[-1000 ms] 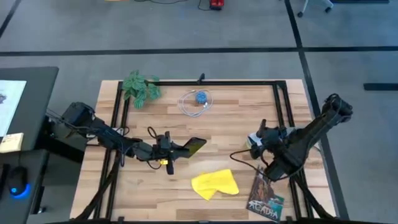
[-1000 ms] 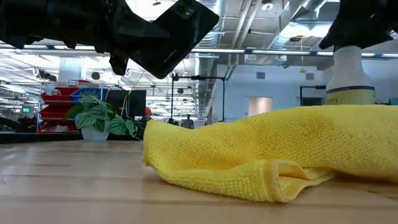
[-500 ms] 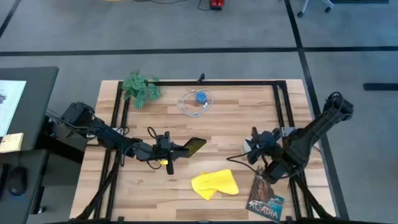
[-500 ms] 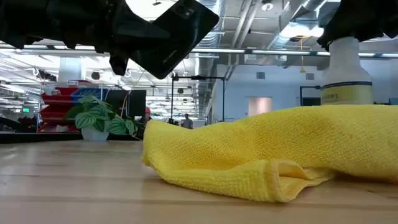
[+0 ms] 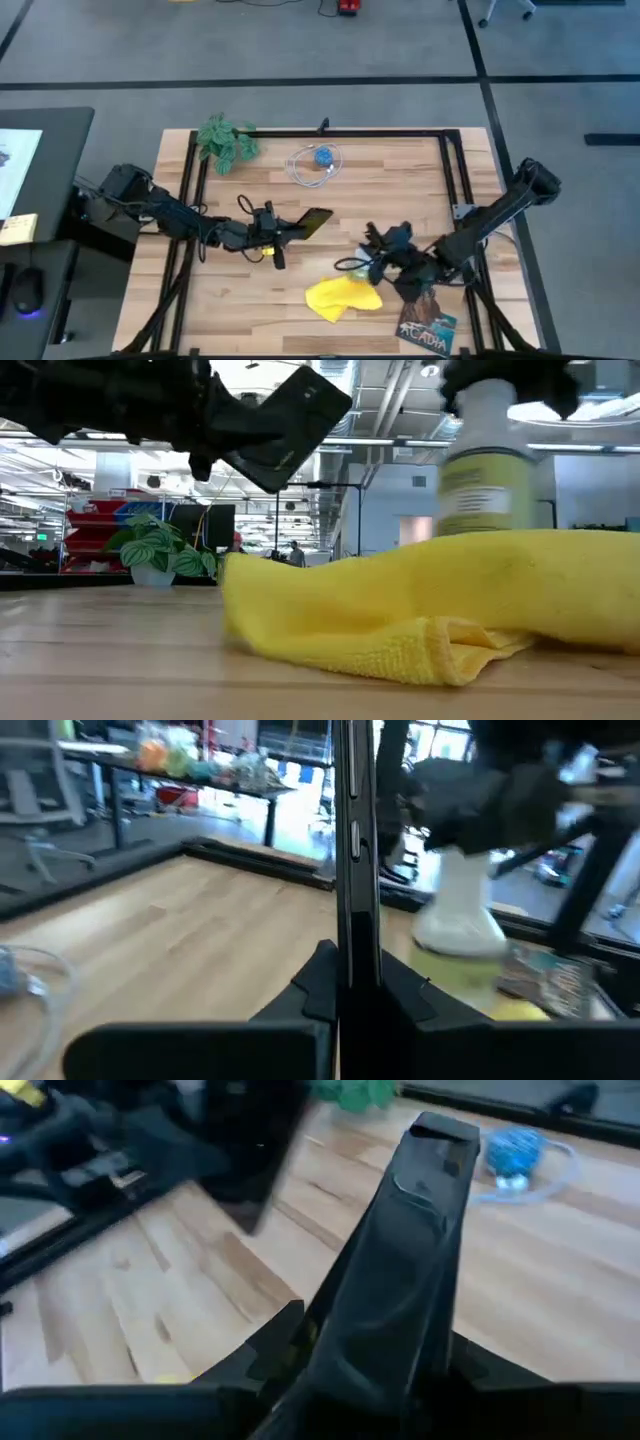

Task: Apply microfiber cloth
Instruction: Spray the back of the cellphone using a cleaning bottles

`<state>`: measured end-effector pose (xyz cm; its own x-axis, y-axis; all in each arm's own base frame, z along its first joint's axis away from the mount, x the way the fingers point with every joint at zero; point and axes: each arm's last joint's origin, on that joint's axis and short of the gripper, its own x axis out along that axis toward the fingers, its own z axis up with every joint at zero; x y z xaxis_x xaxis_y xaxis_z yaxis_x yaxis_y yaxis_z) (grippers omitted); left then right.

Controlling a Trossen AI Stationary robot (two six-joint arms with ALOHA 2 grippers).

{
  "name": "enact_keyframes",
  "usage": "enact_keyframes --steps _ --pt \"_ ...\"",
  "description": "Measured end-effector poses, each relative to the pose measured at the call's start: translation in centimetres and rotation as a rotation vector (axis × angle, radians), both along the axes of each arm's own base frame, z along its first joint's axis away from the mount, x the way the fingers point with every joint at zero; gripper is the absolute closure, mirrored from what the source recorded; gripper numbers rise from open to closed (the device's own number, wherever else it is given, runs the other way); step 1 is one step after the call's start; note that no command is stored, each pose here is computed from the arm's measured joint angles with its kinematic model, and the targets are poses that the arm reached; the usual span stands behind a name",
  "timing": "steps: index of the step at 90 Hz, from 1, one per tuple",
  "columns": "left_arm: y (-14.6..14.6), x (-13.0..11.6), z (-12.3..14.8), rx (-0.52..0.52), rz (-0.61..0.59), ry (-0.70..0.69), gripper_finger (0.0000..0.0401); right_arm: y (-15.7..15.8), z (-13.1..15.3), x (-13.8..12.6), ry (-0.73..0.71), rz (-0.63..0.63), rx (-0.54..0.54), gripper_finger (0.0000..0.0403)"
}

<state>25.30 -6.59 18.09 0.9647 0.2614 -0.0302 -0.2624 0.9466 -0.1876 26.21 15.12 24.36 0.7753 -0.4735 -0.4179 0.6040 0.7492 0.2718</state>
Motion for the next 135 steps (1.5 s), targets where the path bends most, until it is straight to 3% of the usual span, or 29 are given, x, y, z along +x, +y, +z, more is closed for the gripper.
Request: enact_keyframes --steps 27,51,71,93,112,135 --pt "0.6 0.1 0.0 0.004 0.022 0.004 0.039 1.3 0.1 4.4 0.089 0.078 -0.17 0.0285" --pt "0.7 0.2 0.0 0.001 0.013 -0.002 0.039 2.5 0.7 5.8 0.216 0.299 -0.288 0.0136" --pt "0.5 0.2 0.1 -0.005 -0.029 -0.003 0.039 2.1 1.5 5.2 0.258 0.365 -0.26 0.0074" --pt "0.2 0.2 0.2 -0.005 -0.06 -0.012 0.039 1.4 2.9 4.1 0.273 0.369 -0.256 0.0052" --pt "0.1 0.2 0.0 -0.002 -0.065 -0.001 0.039 0.7 3.5 2.8 0.36 0.454 -0.215 0.0048" --pt "0.1 0.1 -0.2 0.006 -0.066 0.02 0.039 0.2 1.5 2.0 0.461 0.444 -0.186 0.0049"
